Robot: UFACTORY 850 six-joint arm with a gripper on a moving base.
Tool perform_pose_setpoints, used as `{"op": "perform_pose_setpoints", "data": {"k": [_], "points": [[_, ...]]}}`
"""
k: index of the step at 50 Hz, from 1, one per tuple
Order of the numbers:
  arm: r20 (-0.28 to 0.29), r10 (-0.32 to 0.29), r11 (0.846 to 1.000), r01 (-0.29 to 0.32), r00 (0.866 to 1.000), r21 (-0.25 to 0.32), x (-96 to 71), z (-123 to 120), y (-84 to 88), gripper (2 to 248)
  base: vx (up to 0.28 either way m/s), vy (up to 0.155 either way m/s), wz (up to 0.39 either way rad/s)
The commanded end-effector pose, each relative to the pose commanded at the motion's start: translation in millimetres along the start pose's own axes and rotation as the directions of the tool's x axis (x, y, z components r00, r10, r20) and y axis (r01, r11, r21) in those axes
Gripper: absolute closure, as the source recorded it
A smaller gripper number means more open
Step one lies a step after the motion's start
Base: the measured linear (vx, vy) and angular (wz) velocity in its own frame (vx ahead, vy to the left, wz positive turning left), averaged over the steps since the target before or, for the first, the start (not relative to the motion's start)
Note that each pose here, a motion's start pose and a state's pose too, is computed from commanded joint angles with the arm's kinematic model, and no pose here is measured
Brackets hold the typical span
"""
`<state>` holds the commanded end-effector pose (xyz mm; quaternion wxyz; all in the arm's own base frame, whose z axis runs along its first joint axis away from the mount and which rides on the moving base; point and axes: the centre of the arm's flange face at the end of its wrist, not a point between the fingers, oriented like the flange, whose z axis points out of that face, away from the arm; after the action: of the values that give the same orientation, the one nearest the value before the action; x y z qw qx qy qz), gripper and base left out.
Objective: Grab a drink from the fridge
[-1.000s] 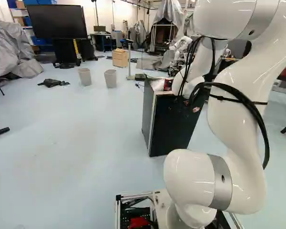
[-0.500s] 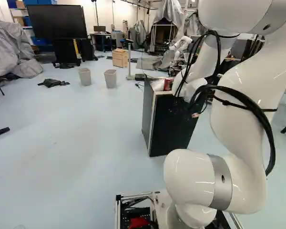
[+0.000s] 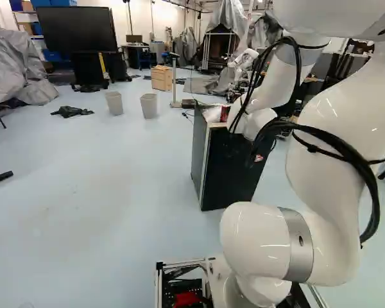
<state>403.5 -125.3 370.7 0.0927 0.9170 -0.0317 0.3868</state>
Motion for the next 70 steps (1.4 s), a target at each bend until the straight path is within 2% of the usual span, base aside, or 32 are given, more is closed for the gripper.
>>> {"op": "perform_pose_setpoints", "data": {"k": [11, 22, 34, 46, 50, 56, 70], "points": [[-0.114, -0.017, 1.000, 0.017, 0.993, 0.002, -0.6, -15.0, -12.9, 3, 0.000, 0.000, 0.000], [-0.230, -0.030, 0.999, 0.032, 0.973, 0.004, 1.0, -28.2, -24.1, 3, 0.000, 0.000, 0.000], [-0.349, -0.029, 1.000, 0.026, 0.937, -0.013, 10.9, -32.7, -24.7, 3, 0.000, 0.000, 0.000], [-0.459, -0.018, 0.999, 0.003, 0.888, -0.034, 27.1, -30.8, -23.1, 3, 0.000, 0.000, 0.000], [-0.487, -0.011, 0.999, -0.009, 0.874, -0.039, 33.3, -28.6, -23.9, 3, 0.000, 0.000, 0.000], [-0.509, -0.001, 0.999, -0.022, 0.861, -0.041, 41.3, -24.0, -27.0, 3, 0.000, 0.000, 0.000], [-0.523, 0.006, 0.999, -0.023, 0.852, -0.025, 58.6, -9.4, -40.2, 3, 0.000, 0.000, 0.000]]}}
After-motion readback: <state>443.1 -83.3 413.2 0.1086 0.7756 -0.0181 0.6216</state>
